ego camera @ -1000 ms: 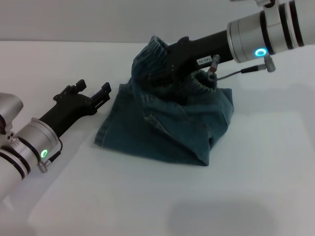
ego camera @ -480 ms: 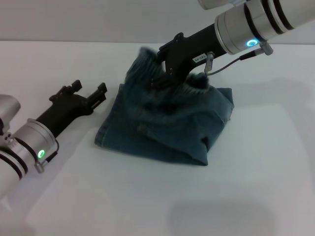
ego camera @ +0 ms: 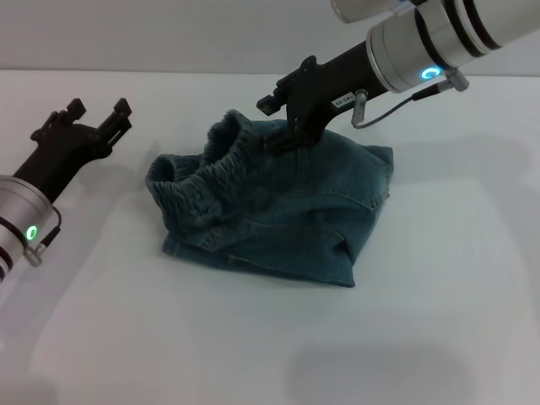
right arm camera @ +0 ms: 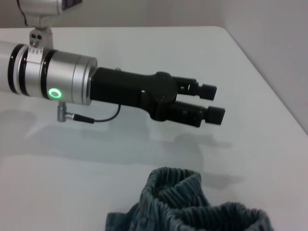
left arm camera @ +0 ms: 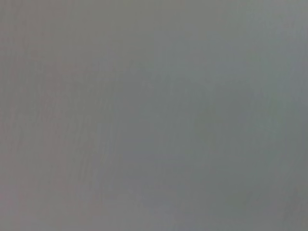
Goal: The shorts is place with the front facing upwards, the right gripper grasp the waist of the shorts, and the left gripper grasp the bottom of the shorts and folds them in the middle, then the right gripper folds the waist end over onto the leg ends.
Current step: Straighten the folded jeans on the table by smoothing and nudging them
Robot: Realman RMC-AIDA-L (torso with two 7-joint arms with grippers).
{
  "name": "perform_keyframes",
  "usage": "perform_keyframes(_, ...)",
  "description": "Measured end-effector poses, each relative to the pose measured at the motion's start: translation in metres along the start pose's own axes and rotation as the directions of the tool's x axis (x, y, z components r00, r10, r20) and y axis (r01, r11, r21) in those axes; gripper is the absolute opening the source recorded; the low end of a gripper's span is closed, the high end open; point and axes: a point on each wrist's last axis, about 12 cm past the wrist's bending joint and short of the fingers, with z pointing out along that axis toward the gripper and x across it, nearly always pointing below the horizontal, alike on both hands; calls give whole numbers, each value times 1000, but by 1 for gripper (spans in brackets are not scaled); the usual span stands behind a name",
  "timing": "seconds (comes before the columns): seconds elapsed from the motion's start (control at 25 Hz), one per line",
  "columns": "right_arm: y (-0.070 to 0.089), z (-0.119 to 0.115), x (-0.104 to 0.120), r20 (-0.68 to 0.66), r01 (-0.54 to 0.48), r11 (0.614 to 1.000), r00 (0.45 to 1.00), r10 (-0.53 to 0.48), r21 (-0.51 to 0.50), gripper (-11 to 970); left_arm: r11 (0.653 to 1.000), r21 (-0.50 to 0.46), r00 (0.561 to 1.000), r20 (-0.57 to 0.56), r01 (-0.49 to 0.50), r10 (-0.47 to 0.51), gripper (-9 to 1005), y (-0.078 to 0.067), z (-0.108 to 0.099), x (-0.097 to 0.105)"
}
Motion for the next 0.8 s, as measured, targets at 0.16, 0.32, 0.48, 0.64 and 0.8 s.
perform_keyframes(0.16,5,4,6,-14,-11,1000,1000,11,-28,559,1000,-3,1000,18,1,-1,797,1,1,-3)
perform_keyframes(0.32,13,6,15,-31,-33,997,999,30,-75,559,1000,-4,1000,21,1,-1,797,2,1,-4)
perform_keyframes(0.48,19,11,27,-38,-67,992,997,63,-105,559,1000,-5,1000,19,3,-3,797,1,-1,-2)
perform_keyframes(0.64,23,22,32,15,-95,990,995,97,-109,558,1000,-3,1000,19,6,-6,797,0,0,-2)
perform_keyframes(0.8,22,31,34,95,-122,991,987,126,-46,558,1000,14,1000,23,8,-9,797,-3,0,-2)
